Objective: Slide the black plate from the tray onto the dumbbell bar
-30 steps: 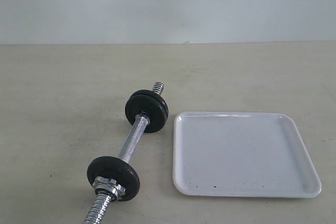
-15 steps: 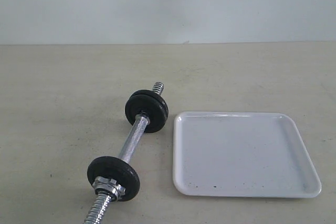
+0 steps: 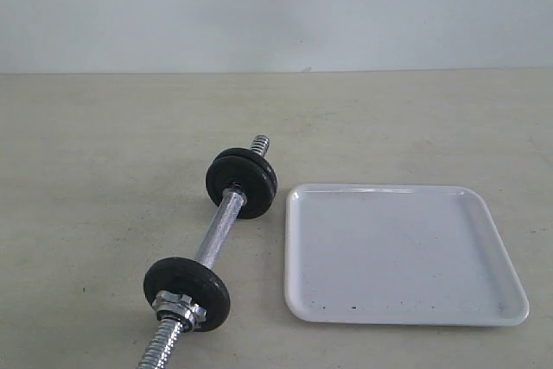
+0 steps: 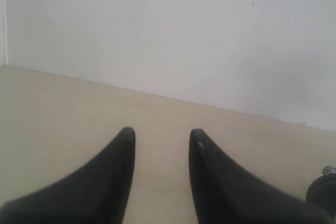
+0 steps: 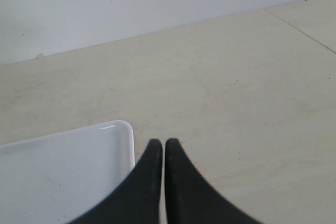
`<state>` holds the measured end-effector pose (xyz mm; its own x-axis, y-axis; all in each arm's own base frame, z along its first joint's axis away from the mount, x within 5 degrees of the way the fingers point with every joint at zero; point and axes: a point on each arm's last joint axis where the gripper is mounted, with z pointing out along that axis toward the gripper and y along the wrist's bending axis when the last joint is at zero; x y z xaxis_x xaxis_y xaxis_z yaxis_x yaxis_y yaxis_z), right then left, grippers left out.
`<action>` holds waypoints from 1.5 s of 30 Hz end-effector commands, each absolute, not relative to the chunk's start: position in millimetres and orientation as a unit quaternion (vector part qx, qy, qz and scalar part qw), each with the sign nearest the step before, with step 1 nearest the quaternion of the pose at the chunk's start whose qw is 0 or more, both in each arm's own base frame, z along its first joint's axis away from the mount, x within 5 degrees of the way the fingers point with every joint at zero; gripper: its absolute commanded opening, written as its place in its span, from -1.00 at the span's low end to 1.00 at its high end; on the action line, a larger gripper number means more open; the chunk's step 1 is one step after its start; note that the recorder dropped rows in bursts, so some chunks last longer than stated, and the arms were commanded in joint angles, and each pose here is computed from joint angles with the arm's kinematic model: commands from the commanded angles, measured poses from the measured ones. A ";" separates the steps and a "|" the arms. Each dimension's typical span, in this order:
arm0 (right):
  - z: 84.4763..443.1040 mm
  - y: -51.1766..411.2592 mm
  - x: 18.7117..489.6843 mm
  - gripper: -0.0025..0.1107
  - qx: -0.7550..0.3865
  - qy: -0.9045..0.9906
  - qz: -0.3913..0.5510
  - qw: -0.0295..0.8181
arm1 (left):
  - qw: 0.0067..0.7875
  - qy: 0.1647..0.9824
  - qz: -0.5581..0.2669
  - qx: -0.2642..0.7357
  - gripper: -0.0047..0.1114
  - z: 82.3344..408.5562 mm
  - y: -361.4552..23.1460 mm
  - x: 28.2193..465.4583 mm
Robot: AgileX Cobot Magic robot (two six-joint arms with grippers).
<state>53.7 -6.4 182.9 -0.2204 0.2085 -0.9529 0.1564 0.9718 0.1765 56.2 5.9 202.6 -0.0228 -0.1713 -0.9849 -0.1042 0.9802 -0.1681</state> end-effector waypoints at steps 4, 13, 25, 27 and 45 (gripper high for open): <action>184.2 -6.7 53.6 -0.96 0.114 0.776 0.018 0.620 | 0.694 0.712 -0.025 -0.099 -0.36 202.1 6.1 56.1; 183.9 -6.2 53.6 -0.96 0.119 0.777 0.025 0.618 | 0.694 0.712 -0.025 -0.099 -0.36 202.1 6.1 56.1; 183.9 -6.2 53.6 -0.96 0.119 0.777 0.025 0.618 | 0.695 0.712 -0.025 -0.099 -0.36 202.3 6.1 56.1; 183.9 -6.2 53.6 -0.96 0.119 0.777 0.025 0.618 | 0.695 0.712 -0.025 -0.099 -0.36 202.3 6.1 56.1; 183.9 -6.2 53.6 -0.96 0.119 0.777 0.025 0.618 | 0.695 0.712 -0.025 -0.099 -0.36 202.3 6.1 56.1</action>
<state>53.8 -6.2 182.9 -0.2199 0.2141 -0.9517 0.1558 0.9708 0.1824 56.2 5.9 202.6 -0.0228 -0.1713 -0.9849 -0.1042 0.9802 -0.1681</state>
